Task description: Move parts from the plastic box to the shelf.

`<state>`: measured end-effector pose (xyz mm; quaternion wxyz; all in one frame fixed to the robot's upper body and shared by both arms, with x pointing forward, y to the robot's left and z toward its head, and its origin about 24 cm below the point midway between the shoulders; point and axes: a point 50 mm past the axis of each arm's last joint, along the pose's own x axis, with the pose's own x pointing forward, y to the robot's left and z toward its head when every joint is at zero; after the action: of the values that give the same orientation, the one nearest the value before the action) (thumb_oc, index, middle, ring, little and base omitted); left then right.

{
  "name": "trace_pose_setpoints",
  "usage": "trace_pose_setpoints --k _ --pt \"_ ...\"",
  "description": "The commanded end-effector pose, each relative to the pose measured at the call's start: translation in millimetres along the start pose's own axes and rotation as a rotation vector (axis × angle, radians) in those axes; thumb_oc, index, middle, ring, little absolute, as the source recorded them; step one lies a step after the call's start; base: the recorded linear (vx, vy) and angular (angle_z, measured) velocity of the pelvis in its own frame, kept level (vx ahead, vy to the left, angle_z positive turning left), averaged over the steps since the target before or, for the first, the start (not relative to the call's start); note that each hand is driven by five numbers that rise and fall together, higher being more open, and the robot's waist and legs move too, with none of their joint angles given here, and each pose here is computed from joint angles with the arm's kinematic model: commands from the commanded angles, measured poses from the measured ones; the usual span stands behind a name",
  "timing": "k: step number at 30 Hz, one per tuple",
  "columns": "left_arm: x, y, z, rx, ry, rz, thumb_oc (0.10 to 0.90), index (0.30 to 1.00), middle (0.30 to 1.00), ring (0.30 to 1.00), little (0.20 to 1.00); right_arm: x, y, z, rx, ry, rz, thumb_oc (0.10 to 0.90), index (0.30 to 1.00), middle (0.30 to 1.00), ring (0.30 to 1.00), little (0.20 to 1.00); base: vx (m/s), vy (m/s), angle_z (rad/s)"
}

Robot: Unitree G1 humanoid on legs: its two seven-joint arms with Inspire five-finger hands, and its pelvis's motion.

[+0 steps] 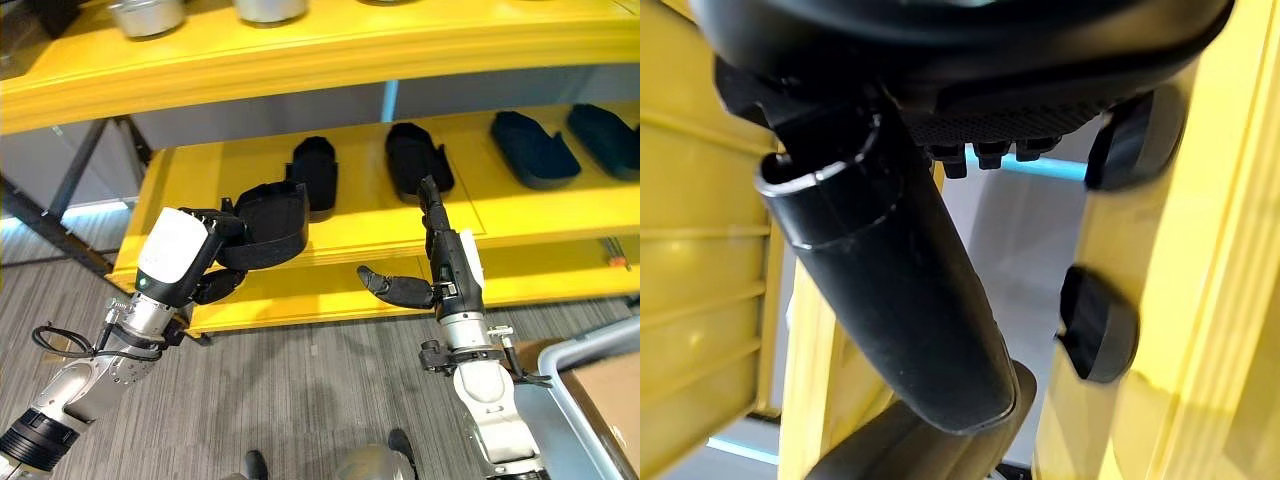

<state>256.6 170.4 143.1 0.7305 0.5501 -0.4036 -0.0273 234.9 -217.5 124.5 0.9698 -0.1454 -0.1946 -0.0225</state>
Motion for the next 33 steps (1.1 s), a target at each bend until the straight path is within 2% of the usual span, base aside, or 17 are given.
trace_pose_setpoints --k 1,4,8,13,19,28,33 --pt "33.3 57.6 17.7 0.013 -0.152 0.393 0.4 0.3 0.3 0.3 0.3 16.5 -12.4 53.1 -0.084 -0.304 -0.051 0.9 1.0 1.0 1.0 1.0 0.07 0.243 0.21" --pt "19.8 66.0 11.2 0.132 -0.122 0.431 0.4 0.3 0.3 0.3 0.3 20.5 -0.8 53.4 -0.072 -0.32 0.006 0.9 1.0 1.0 1.0 1.0 0.07 0.255 -0.32" --pt "7.4 78.7 7.2 0.191 -0.135 0.453 0.4 0.3 0.3 0.3 0.3 22.2 5.7 55.9 -0.089 -0.346 0.029 0.9 1.0 1.0 1.0 1.0 0.08 0.098 -1.22" --pt "11.4 81.7 3.6 0.203 -0.159 0.486 0.4 0.3 0.3 0.3 0.3 17.0 3.7 57.5 -0.144 -0.358 0.017 0.9 1.0 1.0 1.0 1.0 0.06 -0.039 -0.16" --pt "18.8 78.3 -3.5 0.279 -0.155 0.416 0.4 0.3 0.3 0.3 0.3 11.0 -4.5 60.5 -0.214 -0.398 0.036 0.9 1.0 1.0 1.0 1.0 0.1 -0.151 0.54" --pt "17.6 73.4 -43.3 0.404 0.066 0.378 0.4 0.3 0.3 0.3 0.3 20.7 -8.3 62.1 -0.292 -0.444 0.088 0.9 1.0 1.0 1.0 1.0 0.04 -0.129 0.07" --pt "-11.5 73.0 -61.6 0.442 0.197 0.387 0.4 0.3 0.3 0.3 0.3 18.3 -11.4 67.4 -0.333 -0.457 0.167 0.9 1.0 1.0 1.0 1.0 0.18 0.342 -0.11"
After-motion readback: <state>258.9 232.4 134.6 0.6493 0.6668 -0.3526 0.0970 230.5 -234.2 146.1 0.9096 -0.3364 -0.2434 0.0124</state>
